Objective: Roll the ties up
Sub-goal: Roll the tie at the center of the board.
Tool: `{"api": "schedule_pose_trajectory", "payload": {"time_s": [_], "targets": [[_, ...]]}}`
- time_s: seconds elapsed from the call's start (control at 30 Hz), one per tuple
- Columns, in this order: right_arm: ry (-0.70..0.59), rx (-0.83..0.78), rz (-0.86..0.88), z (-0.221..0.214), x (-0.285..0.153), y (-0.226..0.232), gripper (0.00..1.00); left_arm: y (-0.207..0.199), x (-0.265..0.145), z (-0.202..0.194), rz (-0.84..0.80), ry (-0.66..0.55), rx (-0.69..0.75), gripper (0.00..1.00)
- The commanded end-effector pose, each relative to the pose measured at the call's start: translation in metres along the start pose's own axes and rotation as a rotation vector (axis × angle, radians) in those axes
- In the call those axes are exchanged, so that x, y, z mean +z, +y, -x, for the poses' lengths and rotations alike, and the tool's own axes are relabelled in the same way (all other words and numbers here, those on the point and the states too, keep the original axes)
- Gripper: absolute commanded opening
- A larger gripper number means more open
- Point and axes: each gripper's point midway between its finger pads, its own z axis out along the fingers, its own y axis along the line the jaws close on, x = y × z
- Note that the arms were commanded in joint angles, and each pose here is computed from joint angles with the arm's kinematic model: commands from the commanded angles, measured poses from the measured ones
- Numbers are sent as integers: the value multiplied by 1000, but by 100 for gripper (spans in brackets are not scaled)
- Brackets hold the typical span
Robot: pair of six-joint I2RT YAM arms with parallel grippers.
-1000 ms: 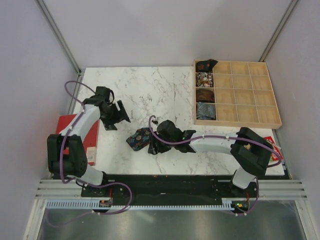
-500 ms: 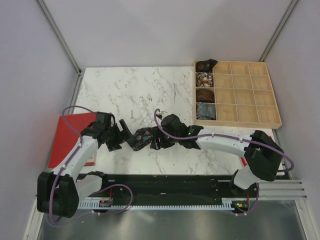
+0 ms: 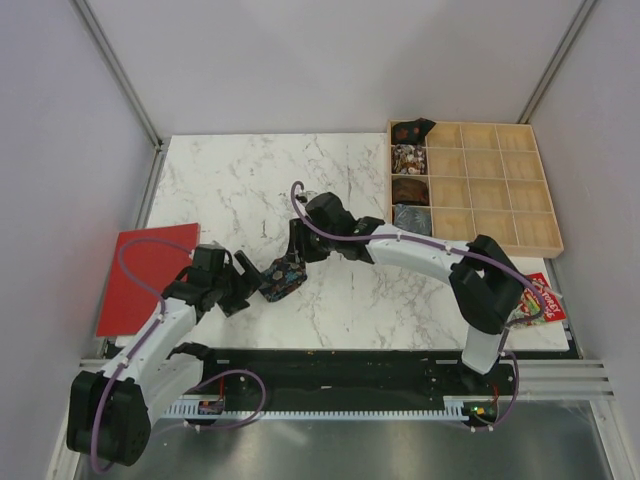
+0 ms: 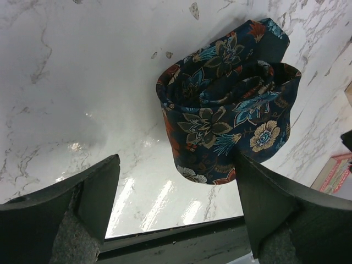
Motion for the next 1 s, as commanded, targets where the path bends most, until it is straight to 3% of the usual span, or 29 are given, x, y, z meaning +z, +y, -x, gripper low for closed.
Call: {"api": "schedule_pose_trajectory", "payload": {"time_s": [0.0,0.17,0.6,0.97], "targets": [[45,-3,68,5,18,15,43,-17,1,19,-73,-104,-39,91],[86,11,77,-1,35,12,34,-19,2,21,-95,-125,-41,90],[154,32,-18,-30,65,-31,33,-18,25,10,-149,-86,-71,88],[201,52,-57,-50,82,-56,31,-13,36,1,-142,-84,-100,79]]}}
